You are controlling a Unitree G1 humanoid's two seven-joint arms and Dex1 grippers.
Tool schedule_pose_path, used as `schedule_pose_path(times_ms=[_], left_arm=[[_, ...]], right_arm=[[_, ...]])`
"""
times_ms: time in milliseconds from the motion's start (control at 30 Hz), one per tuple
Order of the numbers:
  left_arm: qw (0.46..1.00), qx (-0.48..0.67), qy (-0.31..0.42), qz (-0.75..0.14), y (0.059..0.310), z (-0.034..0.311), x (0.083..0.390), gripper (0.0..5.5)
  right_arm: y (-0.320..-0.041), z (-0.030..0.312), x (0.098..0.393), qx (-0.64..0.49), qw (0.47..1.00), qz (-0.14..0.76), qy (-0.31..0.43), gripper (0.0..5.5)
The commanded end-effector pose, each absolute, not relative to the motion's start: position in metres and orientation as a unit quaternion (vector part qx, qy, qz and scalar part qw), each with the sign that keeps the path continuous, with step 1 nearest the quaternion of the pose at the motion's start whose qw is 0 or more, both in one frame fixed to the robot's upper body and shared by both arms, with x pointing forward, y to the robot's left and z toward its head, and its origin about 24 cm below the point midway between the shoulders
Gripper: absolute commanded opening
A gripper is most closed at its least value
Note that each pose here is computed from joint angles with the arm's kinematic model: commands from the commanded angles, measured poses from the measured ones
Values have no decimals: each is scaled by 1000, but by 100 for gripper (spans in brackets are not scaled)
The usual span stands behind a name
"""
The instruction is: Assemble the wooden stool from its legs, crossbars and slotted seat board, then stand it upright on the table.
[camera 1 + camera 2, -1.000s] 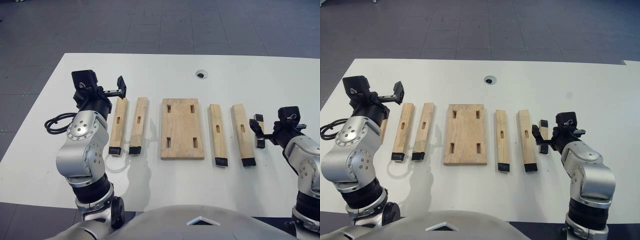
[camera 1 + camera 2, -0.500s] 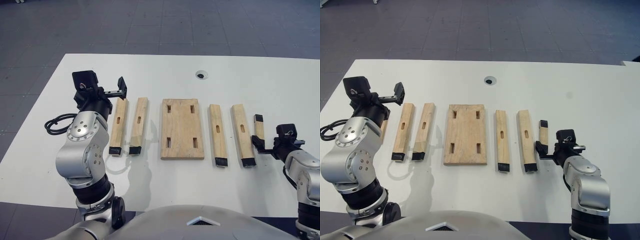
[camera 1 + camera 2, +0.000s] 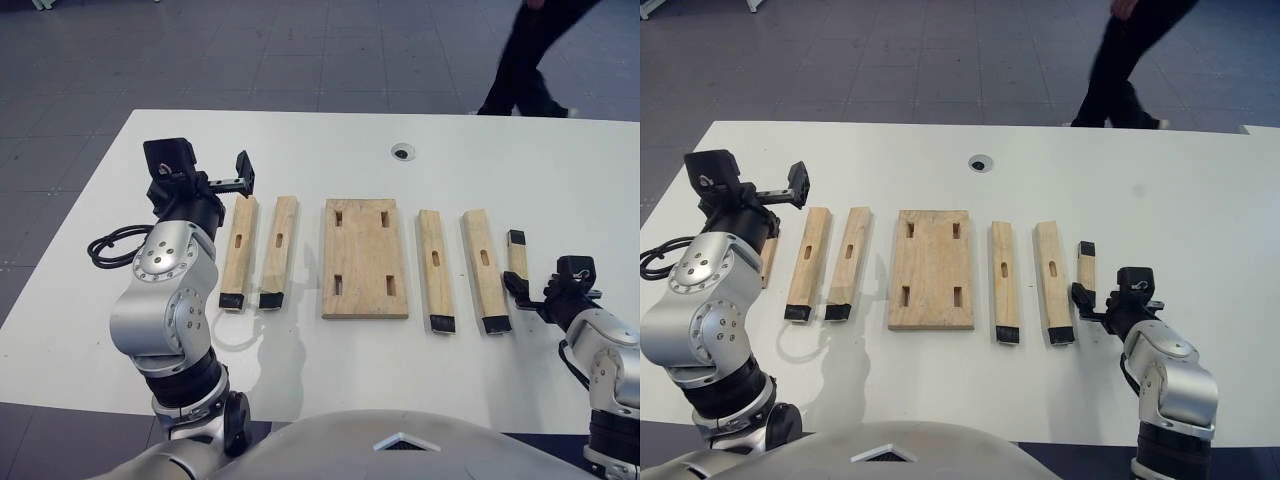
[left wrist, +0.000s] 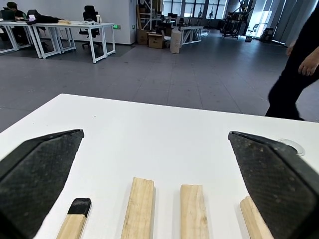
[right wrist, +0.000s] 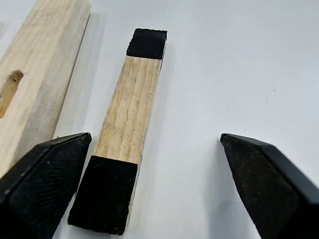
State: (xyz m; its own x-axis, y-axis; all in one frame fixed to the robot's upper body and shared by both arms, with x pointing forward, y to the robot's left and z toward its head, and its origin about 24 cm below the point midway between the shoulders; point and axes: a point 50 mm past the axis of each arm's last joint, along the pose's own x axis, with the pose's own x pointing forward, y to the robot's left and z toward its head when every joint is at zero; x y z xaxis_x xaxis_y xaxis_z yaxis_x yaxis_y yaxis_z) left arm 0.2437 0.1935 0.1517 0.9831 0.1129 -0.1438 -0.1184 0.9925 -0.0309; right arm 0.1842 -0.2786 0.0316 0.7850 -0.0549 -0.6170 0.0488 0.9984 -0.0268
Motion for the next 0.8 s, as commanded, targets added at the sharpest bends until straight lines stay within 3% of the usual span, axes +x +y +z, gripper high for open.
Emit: schedule_pose_path(times_ms=[33,700,800], left_arm=[[995,-16,73,59,192,154,245,542],[995,-24,75,60,190,155,247,542],[995,-25,77,58,190,154,248,542]], right_arm=[[-281,-25,129,13,866,-65,496,422],[-280,-24,134,18,874,-63,482,129],[-286,-20,143,13,884,-71,462,129]])
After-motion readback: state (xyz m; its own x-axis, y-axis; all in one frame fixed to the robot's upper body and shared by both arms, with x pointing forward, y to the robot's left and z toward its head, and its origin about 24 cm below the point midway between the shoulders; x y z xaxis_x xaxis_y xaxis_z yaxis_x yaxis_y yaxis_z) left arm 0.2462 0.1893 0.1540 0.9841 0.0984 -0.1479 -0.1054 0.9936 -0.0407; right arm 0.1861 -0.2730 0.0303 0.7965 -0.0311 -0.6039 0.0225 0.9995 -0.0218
